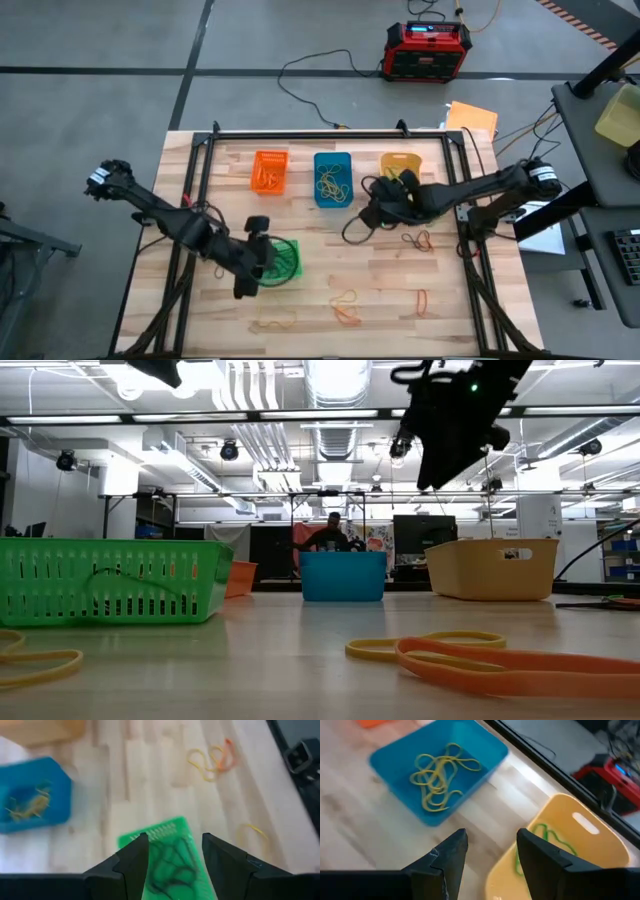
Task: Sort rubber bands into baskets
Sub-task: Put the yellow rubberband into the blue bin
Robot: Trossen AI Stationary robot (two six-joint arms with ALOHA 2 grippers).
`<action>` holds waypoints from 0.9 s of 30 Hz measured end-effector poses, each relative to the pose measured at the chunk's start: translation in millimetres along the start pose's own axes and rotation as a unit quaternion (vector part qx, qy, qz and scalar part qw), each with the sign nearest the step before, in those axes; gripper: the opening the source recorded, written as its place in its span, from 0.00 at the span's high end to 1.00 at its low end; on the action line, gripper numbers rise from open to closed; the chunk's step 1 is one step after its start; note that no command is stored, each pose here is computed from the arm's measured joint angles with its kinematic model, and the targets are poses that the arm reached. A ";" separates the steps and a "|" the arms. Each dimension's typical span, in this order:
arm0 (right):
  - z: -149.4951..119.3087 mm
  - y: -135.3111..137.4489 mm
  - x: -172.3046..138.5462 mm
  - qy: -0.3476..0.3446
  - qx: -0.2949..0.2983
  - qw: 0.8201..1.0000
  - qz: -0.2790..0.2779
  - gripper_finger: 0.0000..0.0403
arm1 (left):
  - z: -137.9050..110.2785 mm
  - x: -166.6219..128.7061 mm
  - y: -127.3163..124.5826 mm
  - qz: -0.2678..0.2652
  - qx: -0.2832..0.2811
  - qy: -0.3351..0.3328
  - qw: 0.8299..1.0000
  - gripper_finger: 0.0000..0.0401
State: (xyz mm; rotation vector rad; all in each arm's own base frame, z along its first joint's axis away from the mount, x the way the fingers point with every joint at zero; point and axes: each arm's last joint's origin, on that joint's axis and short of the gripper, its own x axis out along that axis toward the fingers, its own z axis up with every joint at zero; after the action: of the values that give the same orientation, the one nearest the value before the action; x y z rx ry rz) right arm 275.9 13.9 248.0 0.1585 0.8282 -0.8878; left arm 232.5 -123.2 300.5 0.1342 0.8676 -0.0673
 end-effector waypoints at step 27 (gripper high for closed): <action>-18.9 24.6 -24.9 0.001 -0.040 0.996 0.077 0.60 | -32.1 107.6 -112.3 -0.075 0.056 0.192 0.977 0.58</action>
State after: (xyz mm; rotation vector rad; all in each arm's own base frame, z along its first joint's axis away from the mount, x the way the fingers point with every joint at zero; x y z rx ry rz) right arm 274.5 53.7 247.4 0.1506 0.8401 -0.7078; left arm 265.0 -230.1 187.6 0.1907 1.2599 -0.2369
